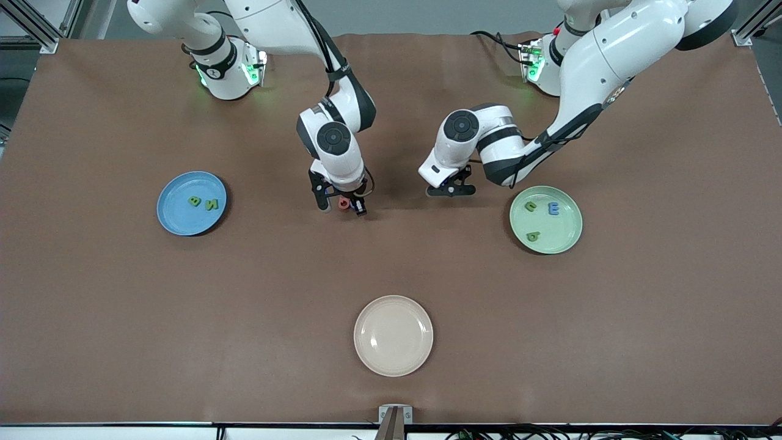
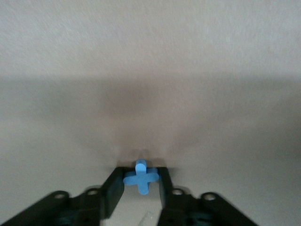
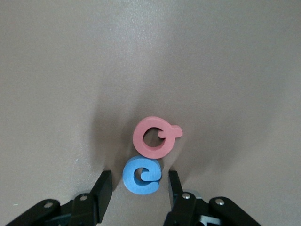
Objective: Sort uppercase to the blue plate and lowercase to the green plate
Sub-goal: 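Place the plus on the green plate while the right gripper grasps e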
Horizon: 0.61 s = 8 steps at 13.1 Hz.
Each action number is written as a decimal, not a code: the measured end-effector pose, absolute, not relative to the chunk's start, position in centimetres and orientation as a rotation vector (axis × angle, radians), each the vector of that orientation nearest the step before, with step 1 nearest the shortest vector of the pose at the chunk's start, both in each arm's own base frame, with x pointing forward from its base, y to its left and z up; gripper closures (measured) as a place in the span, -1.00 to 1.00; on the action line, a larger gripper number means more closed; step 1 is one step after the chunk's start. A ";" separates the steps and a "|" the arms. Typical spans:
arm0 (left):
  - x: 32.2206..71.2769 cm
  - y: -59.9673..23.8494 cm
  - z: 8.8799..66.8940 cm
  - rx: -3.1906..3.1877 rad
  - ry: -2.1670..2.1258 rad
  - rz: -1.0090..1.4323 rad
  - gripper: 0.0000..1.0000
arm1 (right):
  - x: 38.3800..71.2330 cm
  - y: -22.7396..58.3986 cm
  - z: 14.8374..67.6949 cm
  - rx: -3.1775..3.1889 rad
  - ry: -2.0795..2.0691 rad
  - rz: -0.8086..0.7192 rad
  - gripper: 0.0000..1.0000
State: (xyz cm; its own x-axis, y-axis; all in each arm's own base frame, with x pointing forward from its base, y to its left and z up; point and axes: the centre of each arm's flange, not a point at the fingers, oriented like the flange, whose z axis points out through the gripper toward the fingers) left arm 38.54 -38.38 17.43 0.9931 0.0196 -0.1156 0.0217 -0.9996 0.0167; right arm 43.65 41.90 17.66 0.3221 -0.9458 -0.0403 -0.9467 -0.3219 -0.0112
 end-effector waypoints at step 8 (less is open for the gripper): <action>47.6 -26.5 25.2 3.129 -0.052 -0.151 0.33 | 43.5 42.0 17.6 -2.588 1.757 0.005 -0.15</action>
State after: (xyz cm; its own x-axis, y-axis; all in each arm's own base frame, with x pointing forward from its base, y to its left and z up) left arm 47.61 -26.52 25.16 0.9948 -0.0336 -0.0964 -0.0328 -0.9994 0.0106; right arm 43.46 42.05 17.62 0.3692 -0.9293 -0.0099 -0.9293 -0.3691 -0.0094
